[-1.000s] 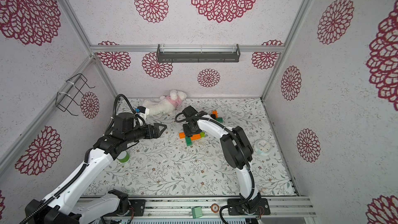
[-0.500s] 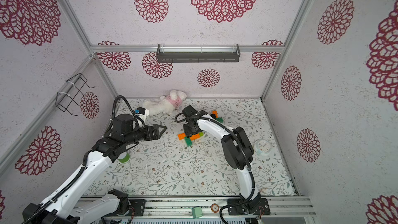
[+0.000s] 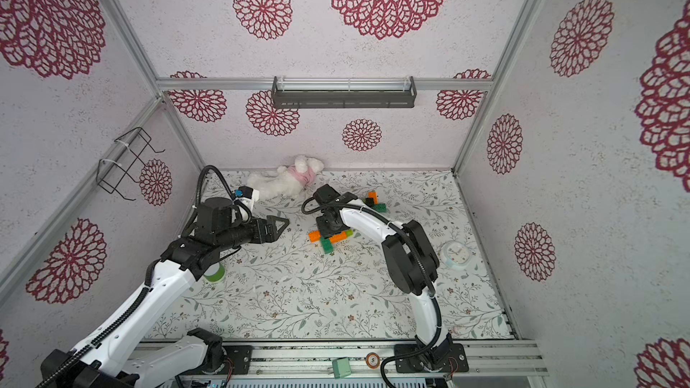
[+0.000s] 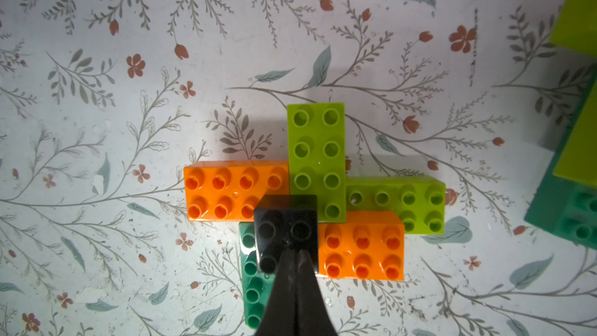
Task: Assemble a small pinwheel with lego
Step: Assemble the lego brick with the lego brick, then adjust the lego brick at the center of the board.
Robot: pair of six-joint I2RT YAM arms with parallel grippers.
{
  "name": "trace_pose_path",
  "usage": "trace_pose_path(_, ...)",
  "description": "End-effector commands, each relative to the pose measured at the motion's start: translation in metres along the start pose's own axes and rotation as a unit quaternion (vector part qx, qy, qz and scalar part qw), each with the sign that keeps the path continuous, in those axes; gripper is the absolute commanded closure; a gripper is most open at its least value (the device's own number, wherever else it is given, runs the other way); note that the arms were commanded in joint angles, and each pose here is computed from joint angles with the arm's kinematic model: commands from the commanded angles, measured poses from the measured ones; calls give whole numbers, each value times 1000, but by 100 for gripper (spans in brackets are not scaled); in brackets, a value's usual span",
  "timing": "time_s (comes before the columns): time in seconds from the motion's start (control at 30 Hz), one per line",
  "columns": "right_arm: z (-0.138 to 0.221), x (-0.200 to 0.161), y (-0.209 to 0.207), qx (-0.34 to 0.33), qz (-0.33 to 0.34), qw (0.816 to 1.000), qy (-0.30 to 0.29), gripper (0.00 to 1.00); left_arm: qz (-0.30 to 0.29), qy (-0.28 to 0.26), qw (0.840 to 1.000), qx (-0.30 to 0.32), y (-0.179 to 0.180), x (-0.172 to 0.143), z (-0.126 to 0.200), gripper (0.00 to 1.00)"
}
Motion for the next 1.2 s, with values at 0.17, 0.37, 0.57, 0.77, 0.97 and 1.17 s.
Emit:
trace_pose_path(0.17, -12, -20, -6, -23, 10, 999, 45, 96, -12, -10, 1000, 2, -1, 2, 3, 3)
trace_pose_path(0.37, 28, 20, 9, 30, 3, 999, -23, 92, -11, -9, 1000, 0, -2, 1, 2, 3)
trace_pose_path(0.57, 41, 47, -17, -2, -24, 998, -61, 90, -6, -12, 1000, 3, -3, -3, 8, 3)
trace_pose_path(0.77, 7, 52, -47, -41, -42, 998, -32, 93, 25, -34, 999, 22, 7, -20, 20, 3)
trace_pose_path(0.97, -26, 52, -59, -43, -48, 998, -11, 94, 55, -47, 997, 30, 15, -36, 32, 3)
trace_pose_path(1.17, -52, 45, -64, -45, -48, 998, 10, 95, 61, -46, 997, 34, 18, -39, 34, 3)
Point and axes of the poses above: each gripper's point midway between its finger pads, its own z axis back along the fingers, its own y axis along the line the jaws close on, x = y × z, the point moved 7 cm from there along z, back along the fingers, and after that the axes turned 1 degree about -z, right-handed, at the moved point
